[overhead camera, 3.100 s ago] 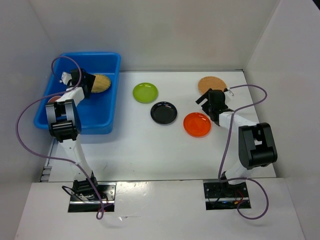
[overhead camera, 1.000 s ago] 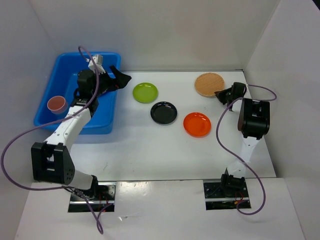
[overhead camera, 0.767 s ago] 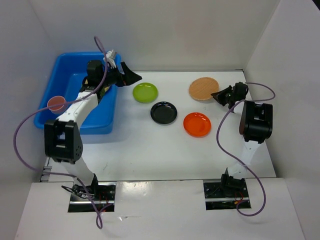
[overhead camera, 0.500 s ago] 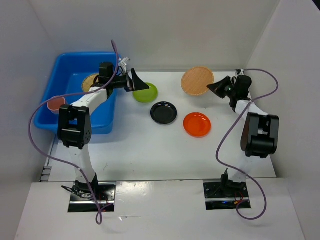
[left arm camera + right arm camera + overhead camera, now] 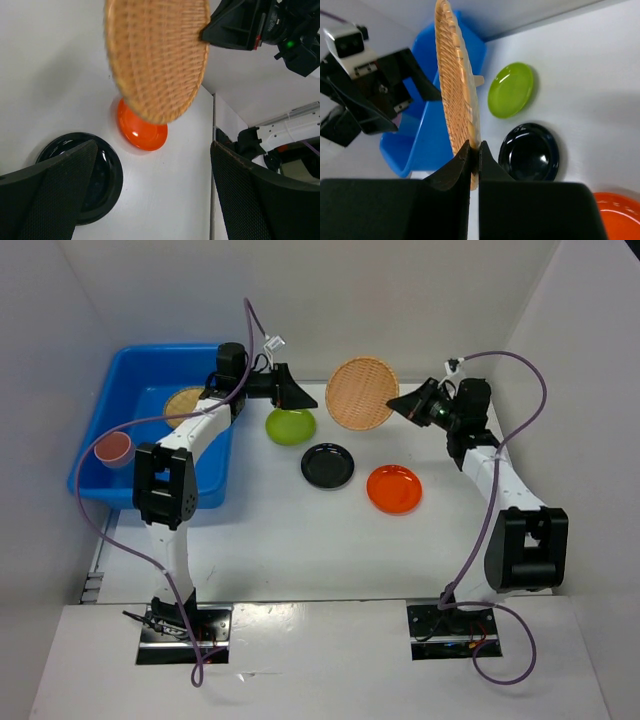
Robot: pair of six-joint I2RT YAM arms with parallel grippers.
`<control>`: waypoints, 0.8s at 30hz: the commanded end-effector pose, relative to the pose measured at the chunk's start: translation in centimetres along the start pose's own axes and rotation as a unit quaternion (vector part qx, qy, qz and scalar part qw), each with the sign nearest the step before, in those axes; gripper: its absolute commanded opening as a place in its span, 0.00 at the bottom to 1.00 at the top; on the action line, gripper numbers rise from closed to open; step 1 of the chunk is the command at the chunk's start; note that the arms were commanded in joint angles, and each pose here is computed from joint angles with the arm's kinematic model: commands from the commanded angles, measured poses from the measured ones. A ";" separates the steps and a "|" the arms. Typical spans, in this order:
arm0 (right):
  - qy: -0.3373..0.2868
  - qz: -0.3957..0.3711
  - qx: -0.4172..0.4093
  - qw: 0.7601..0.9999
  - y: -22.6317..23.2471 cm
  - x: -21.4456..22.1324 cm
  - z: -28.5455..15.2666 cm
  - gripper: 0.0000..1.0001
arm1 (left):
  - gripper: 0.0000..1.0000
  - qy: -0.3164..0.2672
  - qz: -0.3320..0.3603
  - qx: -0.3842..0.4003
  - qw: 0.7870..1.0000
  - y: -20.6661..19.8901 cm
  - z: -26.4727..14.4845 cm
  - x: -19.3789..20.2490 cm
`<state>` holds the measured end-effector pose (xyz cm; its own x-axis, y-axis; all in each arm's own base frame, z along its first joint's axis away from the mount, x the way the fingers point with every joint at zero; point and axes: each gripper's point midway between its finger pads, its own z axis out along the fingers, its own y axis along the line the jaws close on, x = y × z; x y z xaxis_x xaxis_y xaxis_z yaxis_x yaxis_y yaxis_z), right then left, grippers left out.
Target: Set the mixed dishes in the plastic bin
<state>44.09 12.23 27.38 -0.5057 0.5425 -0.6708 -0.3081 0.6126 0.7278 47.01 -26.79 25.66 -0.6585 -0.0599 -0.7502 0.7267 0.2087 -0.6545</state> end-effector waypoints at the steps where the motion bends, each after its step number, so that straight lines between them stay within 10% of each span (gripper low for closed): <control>1: -0.007 -0.050 -0.046 0.998 4.9 -0.7 -0.8 0.00 | 1.00 0.007 0.072 0.047 0.996 -1.6 0.3 -1.3; 13: 0.016 -0.079 -0.080 0.994 9.2 1.5 0.0 0.00 | 0.95 0.029 0.079 0.043 0.995 -1.5 1.5 -0.1; 24: 0.015 -0.080 -0.079 0.994 9.5 1.6 0.7 0.03 | 0.08 0.019 0.081 0.022 0.996 -1.7 1.3 -0.6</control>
<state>40.77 18.91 27.33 -0.5714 0.3911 -0.7215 -0.4119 0.6237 0.6643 45.38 -28.18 25.28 -0.6615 0.0293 -0.7494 0.7451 0.1393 -0.6523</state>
